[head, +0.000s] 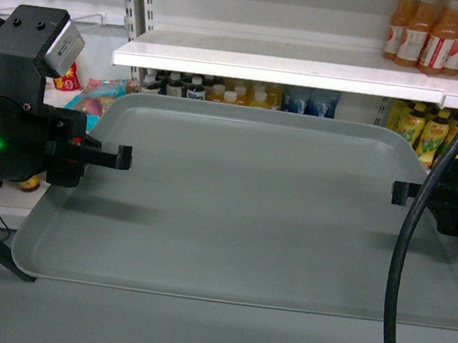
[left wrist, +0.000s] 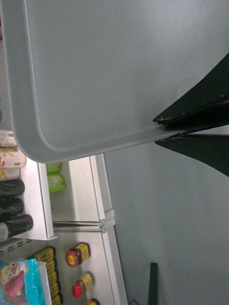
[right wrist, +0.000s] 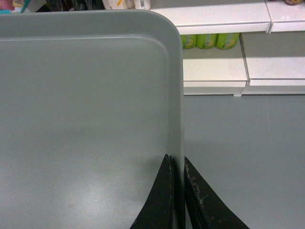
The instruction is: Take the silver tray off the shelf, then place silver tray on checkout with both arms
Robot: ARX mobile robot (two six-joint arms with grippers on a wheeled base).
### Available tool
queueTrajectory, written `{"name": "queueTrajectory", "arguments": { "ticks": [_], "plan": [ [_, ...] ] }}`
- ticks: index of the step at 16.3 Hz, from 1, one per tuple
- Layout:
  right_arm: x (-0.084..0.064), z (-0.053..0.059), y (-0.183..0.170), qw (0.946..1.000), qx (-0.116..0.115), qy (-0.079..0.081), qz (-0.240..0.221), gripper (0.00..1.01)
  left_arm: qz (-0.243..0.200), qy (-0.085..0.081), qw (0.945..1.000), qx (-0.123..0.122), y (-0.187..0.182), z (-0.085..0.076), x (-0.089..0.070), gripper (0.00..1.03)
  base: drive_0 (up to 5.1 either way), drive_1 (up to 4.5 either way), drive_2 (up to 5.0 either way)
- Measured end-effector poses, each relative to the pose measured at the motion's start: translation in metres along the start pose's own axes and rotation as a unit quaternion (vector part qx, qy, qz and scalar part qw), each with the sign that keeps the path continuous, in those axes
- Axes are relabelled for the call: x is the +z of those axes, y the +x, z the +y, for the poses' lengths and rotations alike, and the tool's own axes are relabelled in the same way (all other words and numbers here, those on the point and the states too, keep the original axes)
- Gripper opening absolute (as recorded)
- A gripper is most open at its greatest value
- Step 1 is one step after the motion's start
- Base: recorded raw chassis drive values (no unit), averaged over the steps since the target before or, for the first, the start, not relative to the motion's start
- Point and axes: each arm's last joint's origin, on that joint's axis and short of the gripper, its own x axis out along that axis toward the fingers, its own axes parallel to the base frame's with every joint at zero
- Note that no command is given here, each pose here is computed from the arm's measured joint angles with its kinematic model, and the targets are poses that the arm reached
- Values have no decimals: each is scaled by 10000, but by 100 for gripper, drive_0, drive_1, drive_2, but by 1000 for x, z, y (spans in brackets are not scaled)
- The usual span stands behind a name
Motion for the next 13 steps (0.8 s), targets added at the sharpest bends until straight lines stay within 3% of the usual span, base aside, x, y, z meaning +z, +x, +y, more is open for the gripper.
{"name": "queueTrajectory", "arguments": {
  "ticks": [13],
  "plan": [
    [0,0,0,10000,-2,0,13,3,19,15,10000,0,0,0,0,4,16,-405,437]
  ]
}}
